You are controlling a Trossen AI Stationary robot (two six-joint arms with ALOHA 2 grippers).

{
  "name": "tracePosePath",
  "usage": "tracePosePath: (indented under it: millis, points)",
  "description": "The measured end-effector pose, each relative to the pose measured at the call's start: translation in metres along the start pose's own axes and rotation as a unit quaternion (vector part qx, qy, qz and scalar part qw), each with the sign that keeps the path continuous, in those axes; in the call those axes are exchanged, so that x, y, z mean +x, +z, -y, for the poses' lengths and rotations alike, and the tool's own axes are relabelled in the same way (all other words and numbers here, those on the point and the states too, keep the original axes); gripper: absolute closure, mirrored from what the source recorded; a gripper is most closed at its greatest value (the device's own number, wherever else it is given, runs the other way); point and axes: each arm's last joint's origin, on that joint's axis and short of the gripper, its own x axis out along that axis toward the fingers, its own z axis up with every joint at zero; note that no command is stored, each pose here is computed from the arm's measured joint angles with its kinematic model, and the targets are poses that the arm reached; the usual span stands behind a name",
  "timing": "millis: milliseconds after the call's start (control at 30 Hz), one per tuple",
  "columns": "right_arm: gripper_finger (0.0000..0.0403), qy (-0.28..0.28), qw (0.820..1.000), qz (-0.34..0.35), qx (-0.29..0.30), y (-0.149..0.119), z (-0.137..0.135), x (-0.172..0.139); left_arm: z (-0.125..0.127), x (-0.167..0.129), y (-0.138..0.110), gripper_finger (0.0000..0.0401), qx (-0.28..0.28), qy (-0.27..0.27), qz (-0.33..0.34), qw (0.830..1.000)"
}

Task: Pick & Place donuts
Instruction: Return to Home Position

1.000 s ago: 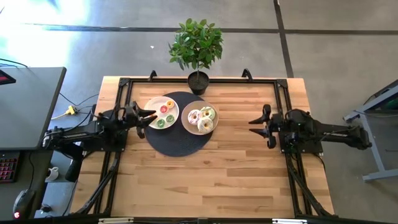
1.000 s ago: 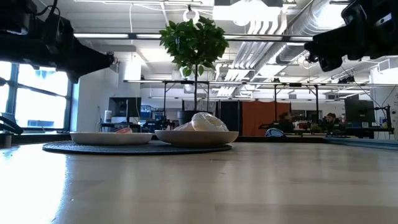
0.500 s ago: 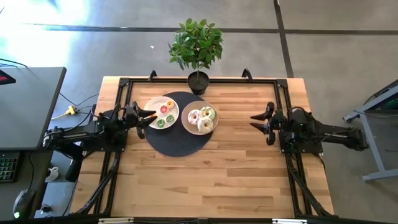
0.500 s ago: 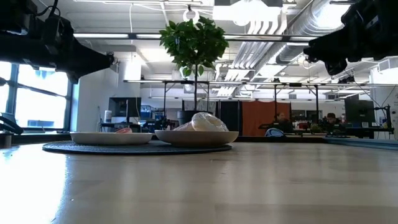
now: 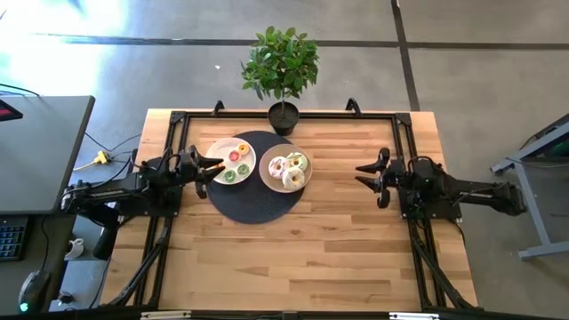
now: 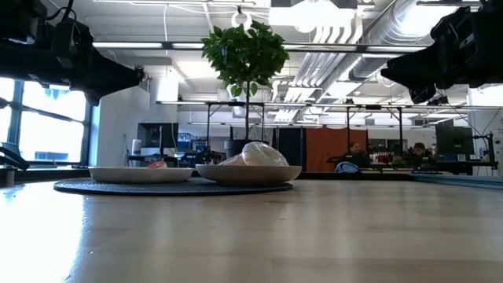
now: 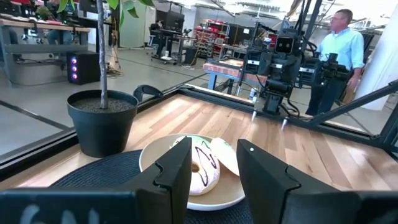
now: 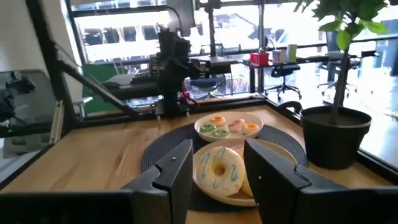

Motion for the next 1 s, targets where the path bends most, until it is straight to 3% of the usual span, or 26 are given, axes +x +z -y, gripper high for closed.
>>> tracePosePath:
  millis: [167, 333, 1000]
  points:
    - [0.0263, 0.003, 1.000, -0.015, -0.015, -0.003, 0.000, 0.000, 0.000, 0.000, 0.000, 0.0274, 0.000, 0.000, 0.000, 1.000]
    - [0.0263, -0.039, 0.996, -0.073, -0.018, -0.014, 0.003, -0.001, 0.000, 0.000, 0.000, 0.0274, 0.000, 0.000, 0.000, 1.000]
    - [0.0263, -0.042, 0.996, -0.082, -0.018, -0.016, 0.004, 0.000, 0.000, 0.000, 0.000, 0.0274, 0.000, 0.001, 0.000, 1.000]
